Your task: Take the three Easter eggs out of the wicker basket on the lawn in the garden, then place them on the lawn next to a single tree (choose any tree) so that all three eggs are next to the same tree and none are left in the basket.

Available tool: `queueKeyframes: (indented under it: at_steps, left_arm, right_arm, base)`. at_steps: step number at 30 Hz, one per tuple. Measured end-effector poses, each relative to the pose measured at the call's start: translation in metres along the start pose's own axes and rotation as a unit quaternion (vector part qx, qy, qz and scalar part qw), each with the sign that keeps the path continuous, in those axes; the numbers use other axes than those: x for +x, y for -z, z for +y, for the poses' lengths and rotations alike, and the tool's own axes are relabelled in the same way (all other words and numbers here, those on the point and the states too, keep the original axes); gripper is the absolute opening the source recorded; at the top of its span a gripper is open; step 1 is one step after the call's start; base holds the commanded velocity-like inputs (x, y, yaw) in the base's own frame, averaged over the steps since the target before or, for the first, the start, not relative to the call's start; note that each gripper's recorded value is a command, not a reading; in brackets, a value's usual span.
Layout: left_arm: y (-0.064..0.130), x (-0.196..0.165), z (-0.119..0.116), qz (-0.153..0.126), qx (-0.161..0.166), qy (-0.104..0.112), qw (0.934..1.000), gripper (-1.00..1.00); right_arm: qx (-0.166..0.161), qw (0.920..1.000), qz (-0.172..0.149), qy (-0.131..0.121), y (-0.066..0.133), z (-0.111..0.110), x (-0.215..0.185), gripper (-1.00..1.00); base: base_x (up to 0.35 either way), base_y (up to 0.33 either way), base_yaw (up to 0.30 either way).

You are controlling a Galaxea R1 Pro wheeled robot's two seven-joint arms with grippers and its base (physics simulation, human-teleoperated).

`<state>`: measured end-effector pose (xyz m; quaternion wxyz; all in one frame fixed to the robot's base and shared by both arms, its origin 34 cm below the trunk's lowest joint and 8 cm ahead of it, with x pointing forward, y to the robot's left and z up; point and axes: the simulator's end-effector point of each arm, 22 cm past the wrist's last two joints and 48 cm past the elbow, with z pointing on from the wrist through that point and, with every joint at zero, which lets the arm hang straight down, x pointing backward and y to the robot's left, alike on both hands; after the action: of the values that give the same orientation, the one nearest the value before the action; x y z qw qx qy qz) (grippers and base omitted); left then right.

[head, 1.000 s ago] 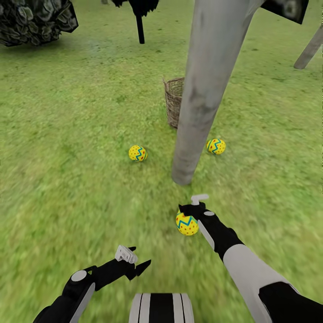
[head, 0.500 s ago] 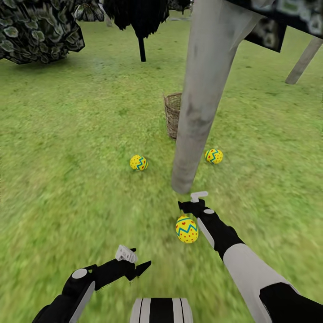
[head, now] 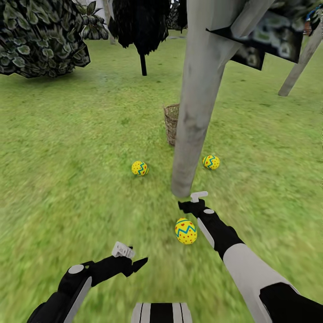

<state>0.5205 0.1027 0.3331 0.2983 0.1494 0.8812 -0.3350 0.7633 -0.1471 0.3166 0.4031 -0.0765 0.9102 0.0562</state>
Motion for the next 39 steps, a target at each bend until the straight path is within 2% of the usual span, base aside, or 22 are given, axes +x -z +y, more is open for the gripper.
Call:
queueKeyframes:
  at_steps: [13, 26, 31, 39]
  left_arm:
    - [0.014, -0.025, -0.010, -0.006, 0.000, -0.007, 1.0000, 1.00]
    - [0.028, -0.049, -0.021, -0.007, -0.001, -0.006, 1.0000, 1.00]
    - [0.041, -0.064, -0.011, -0.016, -0.016, 0.001, 0.9997, 1.00]
    - [0.053, -0.084, -0.016, -0.022, -0.021, -0.001, 0.9995, 1.00]
  right_arm:
    - [0.000, 1.0000, -0.009, 0.002, 0.015, 0.000, -0.030, 1.00]
    - [-0.001, 0.9999, -0.017, 0.003, 0.030, 0.001, -0.065, 1.00]
    - [-0.001, 0.9998, -0.019, 0.003, 0.037, 0.001, -0.078, 1.00]
    - [0.000, 0.9997, -0.022, 0.006, 0.049, 0.001, -0.098, 1.00]
  base:
    - [-0.322, 0.000, 0.000]
    - [-0.017, 0.000, 0.000]
    - [0.000, 0.000, 0.000]
    - [0.000, 0.000, 0.000]
